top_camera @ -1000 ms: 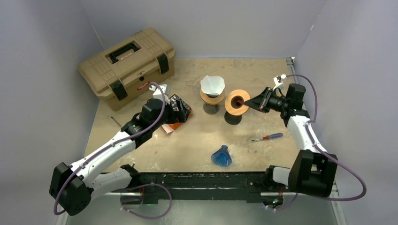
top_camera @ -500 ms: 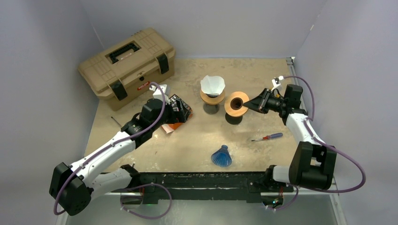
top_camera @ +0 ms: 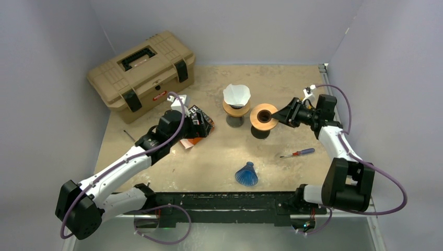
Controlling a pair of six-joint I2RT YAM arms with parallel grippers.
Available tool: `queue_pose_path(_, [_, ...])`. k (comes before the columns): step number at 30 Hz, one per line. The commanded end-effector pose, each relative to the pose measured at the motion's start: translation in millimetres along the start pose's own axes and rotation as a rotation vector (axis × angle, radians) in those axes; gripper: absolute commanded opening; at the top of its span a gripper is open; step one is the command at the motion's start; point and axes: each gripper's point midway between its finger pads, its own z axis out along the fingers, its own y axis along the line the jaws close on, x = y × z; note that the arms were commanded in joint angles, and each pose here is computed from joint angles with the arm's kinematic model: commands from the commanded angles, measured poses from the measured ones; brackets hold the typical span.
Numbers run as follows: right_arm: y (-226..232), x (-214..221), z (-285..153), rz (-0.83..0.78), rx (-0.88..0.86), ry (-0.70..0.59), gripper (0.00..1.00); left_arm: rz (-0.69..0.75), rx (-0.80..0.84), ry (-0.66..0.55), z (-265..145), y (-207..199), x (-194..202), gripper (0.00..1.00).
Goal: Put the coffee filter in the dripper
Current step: Place the dripper holder onto the coffee server.
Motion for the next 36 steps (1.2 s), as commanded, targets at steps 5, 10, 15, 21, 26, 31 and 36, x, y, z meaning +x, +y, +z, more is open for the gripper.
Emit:
queue_pose_path(5, [6.0, -28.4, -10.1, -0.104, 0.08, -0.091, 0.57, 0.006, 0.05, -0.022, -3.5, -14.1, -14.2, 0.95])
queue_pose_path(10, [-5.1, -24.1, -7.8, -0.092, 0.109, -0.08, 0.66, 0.014, 0.082, 0.01, -0.4, -21.2, -10.0, 0.99])
queue_pose_path(15, [-13.4, -22.0, -3.4, -0.09, 0.114, -0.075, 0.73, 0.003, 0.146, 0.058, 4.7, -33.0, 3.5, 0.99])
queue_pose_path(21, [-19.5, -15.5, 5.2, -0.056, 0.074, -0.055, 0.74, 0.05, 0.187, 0.1, 8.8, -59.2, 27.4, 0.99])
queue_pose_path(26, [-22.6, -5.6, 11.9, -0.016, 0.026, -0.029, 0.69, 0.1, 0.21, 0.135, 12.5, -83.2, 54.6, 0.99])
queue_pose_path(31, [-21.2, -0.4, 16.9, 0.01, -0.028, -0.021, 0.56, 0.126, 0.282, 0.163, 13.2, -104.8, 76.0, 1.0])
queue_pose_path(36, [-16.7, 1.6, 19.1, 0.025, -0.055, -0.016, 0.47, 0.135, 0.35, 0.181, 10.0, -121.6, 86.3, 0.99])
